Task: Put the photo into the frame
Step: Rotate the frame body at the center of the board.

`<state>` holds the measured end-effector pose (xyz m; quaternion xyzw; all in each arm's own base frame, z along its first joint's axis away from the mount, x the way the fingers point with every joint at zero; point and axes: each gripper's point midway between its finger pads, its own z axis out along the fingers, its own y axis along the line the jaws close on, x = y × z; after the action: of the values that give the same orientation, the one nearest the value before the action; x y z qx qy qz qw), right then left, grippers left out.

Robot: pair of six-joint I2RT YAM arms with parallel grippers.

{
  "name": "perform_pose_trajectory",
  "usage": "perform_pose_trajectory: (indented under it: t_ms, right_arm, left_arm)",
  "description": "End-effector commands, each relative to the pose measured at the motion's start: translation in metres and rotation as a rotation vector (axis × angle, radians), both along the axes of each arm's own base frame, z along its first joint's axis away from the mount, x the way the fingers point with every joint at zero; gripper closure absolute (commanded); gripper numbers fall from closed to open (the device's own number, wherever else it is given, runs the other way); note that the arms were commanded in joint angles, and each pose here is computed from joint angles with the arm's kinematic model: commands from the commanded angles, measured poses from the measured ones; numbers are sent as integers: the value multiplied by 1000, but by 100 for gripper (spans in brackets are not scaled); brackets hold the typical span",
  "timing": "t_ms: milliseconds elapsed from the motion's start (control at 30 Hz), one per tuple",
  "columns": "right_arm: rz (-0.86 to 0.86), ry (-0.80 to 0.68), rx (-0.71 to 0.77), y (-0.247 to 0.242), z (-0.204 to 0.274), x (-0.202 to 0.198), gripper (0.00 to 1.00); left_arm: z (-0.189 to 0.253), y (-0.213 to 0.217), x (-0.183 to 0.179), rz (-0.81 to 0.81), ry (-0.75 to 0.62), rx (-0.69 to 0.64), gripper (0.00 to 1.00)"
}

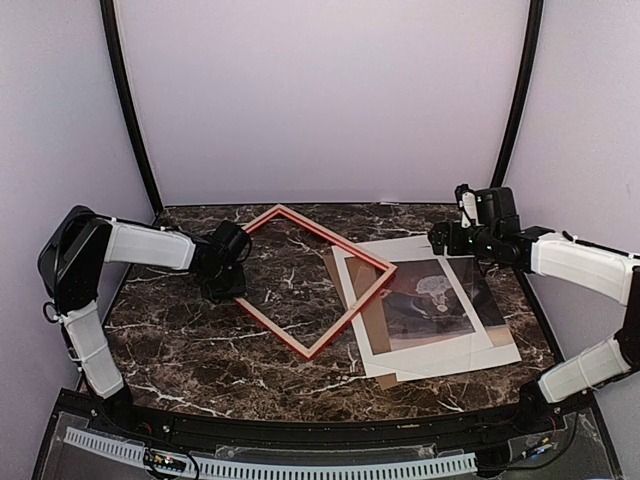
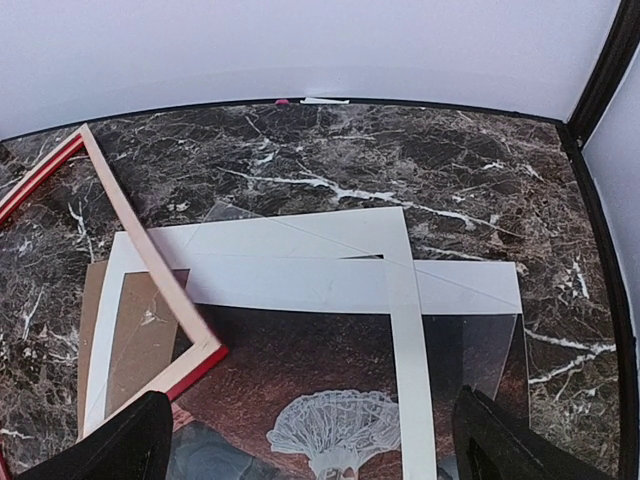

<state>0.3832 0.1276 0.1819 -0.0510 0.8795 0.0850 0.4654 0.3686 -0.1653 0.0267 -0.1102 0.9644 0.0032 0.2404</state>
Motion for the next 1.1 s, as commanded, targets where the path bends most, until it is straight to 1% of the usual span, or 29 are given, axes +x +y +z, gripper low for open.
perform_pose_trajectory:
  t_ms: [0,133,267,400,433,500,633,667,767,900,967,1067]
  right_arm:
    - [-7,12,15,5,-1,4,1]
    - [-10,47,13,5,-10,3,1]
    - [-17,111,-3,6,-25,5,1]
    - [-42,200,-28,3,-44,3,1]
    - [-50,225,-35,2,-50,2,1]
    - [-66,271,-50,-2,-62,-3,1]
    - [-122,327,-106,-16,-82,-8,1]
    - [-134,339,-109,-20,-85,-9,1]
    - [-166,368,-86,-33,-91,-8,1]
    - [-202,395,12,-55,-96,-1,2]
    - [-214,414,35,-65,-100,2,5]
    - [-231,447,57,-75,-109,-1,7]
  left_arm:
    - [-16,52,-32,-46,149,124,58]
    - [-4,79,-26,-55,138,158,63]
    - [9,102,-13,-112,130,265,65]
    - [10,117,-1,-169,174,358,66]
    - [5,124,-1,-173,209,377,66]
    - [5,132,5,-209,237,410,66]
    - [7,138,20,-354,238,480,65]
    - [8,138,24,-409,230,505,65]
    - [11,139,37,-488,186,535,63]
    - [16,146,56,-516,146,541,59]
    - [18,146,65,-523,122,532,53]
    - [27,142,77,-521,75,511,40]
